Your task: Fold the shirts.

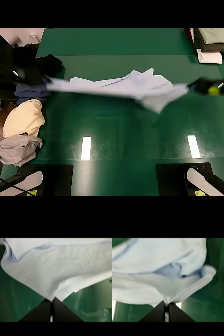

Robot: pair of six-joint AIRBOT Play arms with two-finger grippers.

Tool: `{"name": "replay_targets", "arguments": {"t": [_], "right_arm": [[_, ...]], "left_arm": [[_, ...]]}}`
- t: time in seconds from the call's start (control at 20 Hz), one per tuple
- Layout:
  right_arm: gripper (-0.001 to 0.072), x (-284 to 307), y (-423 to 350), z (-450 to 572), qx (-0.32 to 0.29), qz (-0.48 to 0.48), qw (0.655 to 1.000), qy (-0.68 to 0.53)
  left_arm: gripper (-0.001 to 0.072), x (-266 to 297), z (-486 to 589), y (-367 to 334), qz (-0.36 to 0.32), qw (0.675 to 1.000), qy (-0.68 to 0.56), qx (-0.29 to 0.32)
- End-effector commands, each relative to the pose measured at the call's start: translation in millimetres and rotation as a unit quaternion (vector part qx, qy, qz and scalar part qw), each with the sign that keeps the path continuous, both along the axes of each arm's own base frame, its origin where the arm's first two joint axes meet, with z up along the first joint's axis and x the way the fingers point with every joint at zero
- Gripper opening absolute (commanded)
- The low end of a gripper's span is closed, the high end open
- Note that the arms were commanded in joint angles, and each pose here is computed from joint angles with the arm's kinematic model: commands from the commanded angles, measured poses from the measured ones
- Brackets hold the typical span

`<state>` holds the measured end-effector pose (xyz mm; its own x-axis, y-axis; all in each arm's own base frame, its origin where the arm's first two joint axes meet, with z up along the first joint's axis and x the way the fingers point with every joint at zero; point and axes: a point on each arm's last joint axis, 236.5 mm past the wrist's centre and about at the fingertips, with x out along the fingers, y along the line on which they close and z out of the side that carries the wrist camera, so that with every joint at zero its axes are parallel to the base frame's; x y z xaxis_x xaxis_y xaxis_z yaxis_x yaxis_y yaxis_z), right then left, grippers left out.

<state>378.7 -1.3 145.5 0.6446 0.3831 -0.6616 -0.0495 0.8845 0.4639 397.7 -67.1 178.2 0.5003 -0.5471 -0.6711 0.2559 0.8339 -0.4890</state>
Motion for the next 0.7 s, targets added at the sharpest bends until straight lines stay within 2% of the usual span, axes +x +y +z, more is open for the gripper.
{"name": "replay_targets", "arguments": {"t": [0.0,0.2,0.4,0.55,0.65], "right_arm": [[0.0018,-5.9,8.1,173.3,-0.056,-0.008,0.976,-0.210],[0.0018,-73.6,33.3,321.5,-0.127,-0.007,0.915,-0.383],[0.0018,-145.9,38.7,400.0,-0.182,-0.057,0.861,-0.471],[0.0016,-176.9,13.4,415.9,-0.244,-0.132,0.841,-0.464],[0.0015,-177.6,-0.1,407.6,-0.267,-0.155,0.847,-0.433]], "left_arm": [[0.0022,-9.6,164.1,-4.6,0.000,0.980,-0.196,0.034],[0.0022,-91.5,327.3,-25.1,0.007,0.906,-0.418,0.059],[0.0022,-184.3,398.9,-43.3,0.026,0.839,-0.541,0.047],[0.0022,-225.4,415.9,-50.8,0.029,0.813,-0.579,0.050],[0.0021,-217.4,407.8,-45.1,0.036,0.822,-0.565,0.062]]}}
